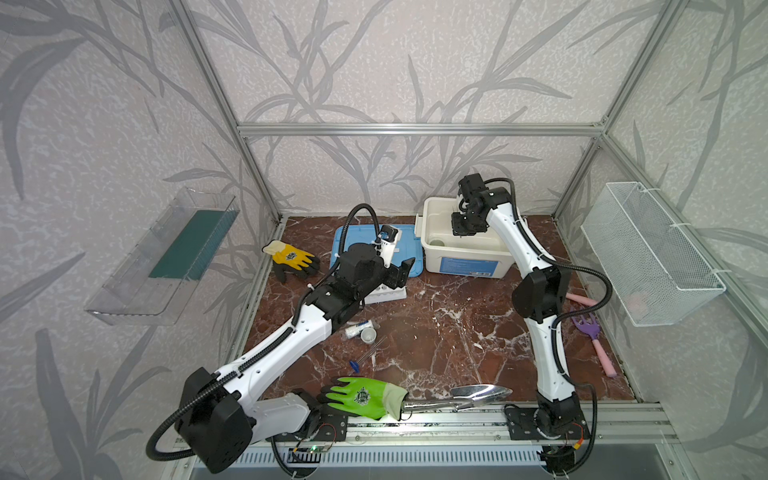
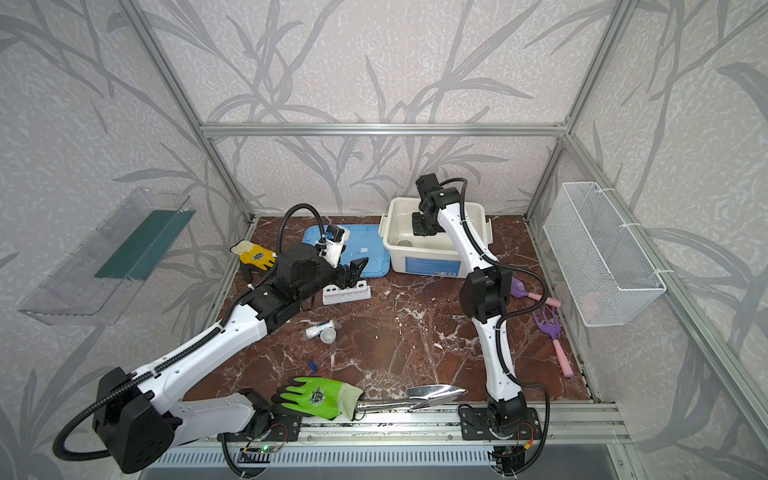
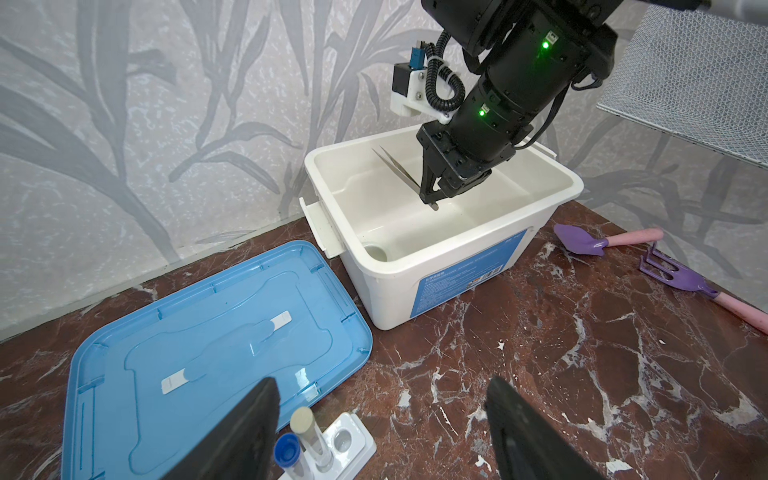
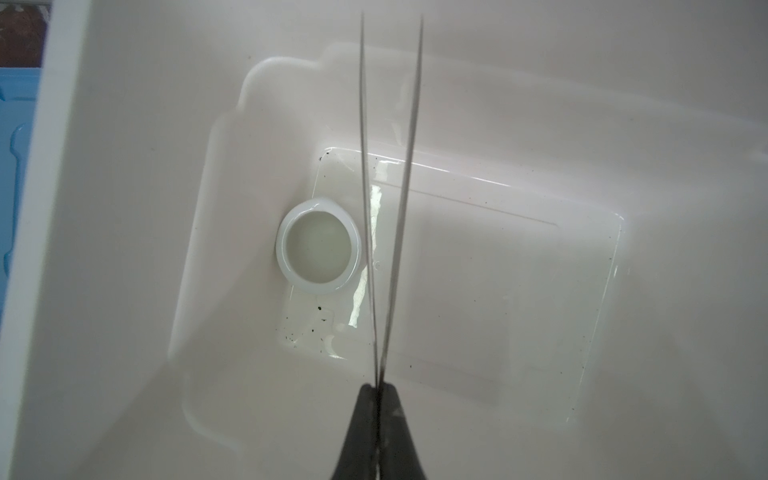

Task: Organize the chemistry lab equipment
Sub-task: 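Lift the tweezers with the right gripper and carry them over the tub, then lower the tweezers into the tub, open the right gripper and lift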

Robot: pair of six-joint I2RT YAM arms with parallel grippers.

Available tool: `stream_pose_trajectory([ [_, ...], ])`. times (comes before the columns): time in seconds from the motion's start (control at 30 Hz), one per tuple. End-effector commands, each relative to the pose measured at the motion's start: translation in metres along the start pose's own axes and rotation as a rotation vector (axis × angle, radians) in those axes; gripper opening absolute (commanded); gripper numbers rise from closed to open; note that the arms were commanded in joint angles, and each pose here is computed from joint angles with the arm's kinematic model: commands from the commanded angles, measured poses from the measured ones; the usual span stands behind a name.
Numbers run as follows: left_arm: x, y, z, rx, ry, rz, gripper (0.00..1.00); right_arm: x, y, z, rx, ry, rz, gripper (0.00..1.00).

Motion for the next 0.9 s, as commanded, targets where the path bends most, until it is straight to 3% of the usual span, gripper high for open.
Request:
stream_pose_trajectory([
  [0.0,0.007,0.011,0.005,0.003,0.024,-0.045,0.79,-0.009,-0.009,-0.003,-0.045,-0.008,0.052,0.00],
  [0.47,0.012,0.007,0.009,0.011,0.038,-0.037,0.79,-0.058,-0.014,-0.019,-0.157,-0.038,0.108,0.00],
  [0.87,0.012,0.009,0.011,0.010,0.048,-0.024,0.79,-0.092,-0.017,-0.028,-0.182,-0.030,0.140,0.00],
])
Point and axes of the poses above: each gripper's point midway between its finger pads, its own x axis back along the fingers, its own z axis along the line the jaws close on, y = z × x, the point moved 8 cm from there along x, back along the fingers, and after that the axes turned 4 degrees about -x, right-handed, at the moved point
